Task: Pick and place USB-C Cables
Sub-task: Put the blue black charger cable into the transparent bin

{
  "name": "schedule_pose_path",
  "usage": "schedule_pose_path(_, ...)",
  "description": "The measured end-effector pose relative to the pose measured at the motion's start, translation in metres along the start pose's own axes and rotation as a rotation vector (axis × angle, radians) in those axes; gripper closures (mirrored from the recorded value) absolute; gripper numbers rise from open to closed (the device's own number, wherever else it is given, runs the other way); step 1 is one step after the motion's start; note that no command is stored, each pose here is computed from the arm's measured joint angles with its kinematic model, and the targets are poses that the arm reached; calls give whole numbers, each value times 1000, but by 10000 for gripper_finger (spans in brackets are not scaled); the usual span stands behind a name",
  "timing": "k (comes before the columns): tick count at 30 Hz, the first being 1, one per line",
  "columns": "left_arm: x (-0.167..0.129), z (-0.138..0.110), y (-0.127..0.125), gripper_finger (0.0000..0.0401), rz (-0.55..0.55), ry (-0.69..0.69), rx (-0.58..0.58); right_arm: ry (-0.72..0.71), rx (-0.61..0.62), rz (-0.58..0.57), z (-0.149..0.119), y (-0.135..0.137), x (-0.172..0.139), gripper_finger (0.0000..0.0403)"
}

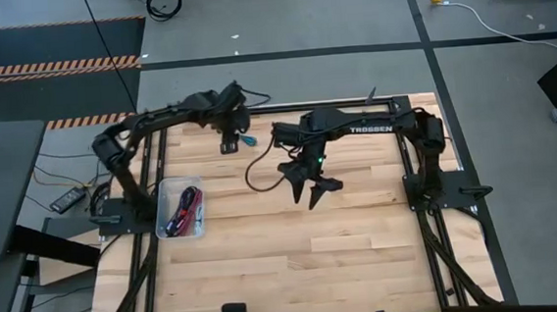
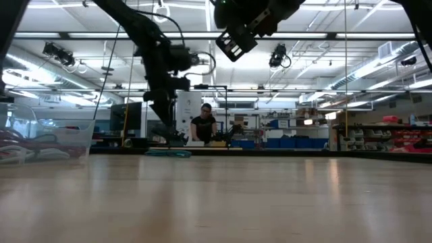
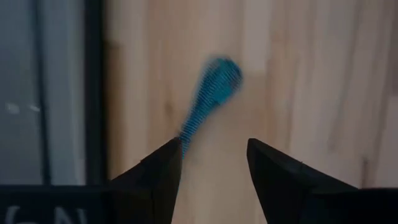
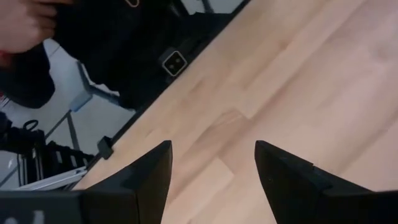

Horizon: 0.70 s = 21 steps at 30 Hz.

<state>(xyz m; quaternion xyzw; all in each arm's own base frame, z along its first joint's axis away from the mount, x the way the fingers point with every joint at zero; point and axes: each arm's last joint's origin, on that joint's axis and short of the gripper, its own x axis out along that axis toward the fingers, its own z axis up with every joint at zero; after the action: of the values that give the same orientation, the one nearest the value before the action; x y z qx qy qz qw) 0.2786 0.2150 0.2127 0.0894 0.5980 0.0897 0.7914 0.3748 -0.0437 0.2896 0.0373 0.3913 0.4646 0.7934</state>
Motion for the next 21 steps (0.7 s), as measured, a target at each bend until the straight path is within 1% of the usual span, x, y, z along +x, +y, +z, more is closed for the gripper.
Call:
schedule_pose_path(3, 16, 3, -1, 212, -82, 106, 23, 8, -19, 24, 4, 5, 8, 168)
schedule_pose_path(5, 27, 2, -2, 209, -106, 166, 31, 14, -34, 38, 6, 9, 14, 168)
schedule_pose_path(9, 39, 2, 1, 203, -40, 244, 76, 31, -78, 69, 4, 11, 29, 168)
schedule_pose_path(11, 40, 4, 4, 199, 0, 230, 91, 40, -84, 83, 1, 12, 36, 168)
schedule_pose_path(14, 40, 8, 6, 189, 30, 197, 96, 50, -84, 95, -6, 11, 45, 168)
schedule_pose_path(21, 41, 17, 7, 162, 74, 137, 145, 32, -35, 77, -18, 1, 57, 168)
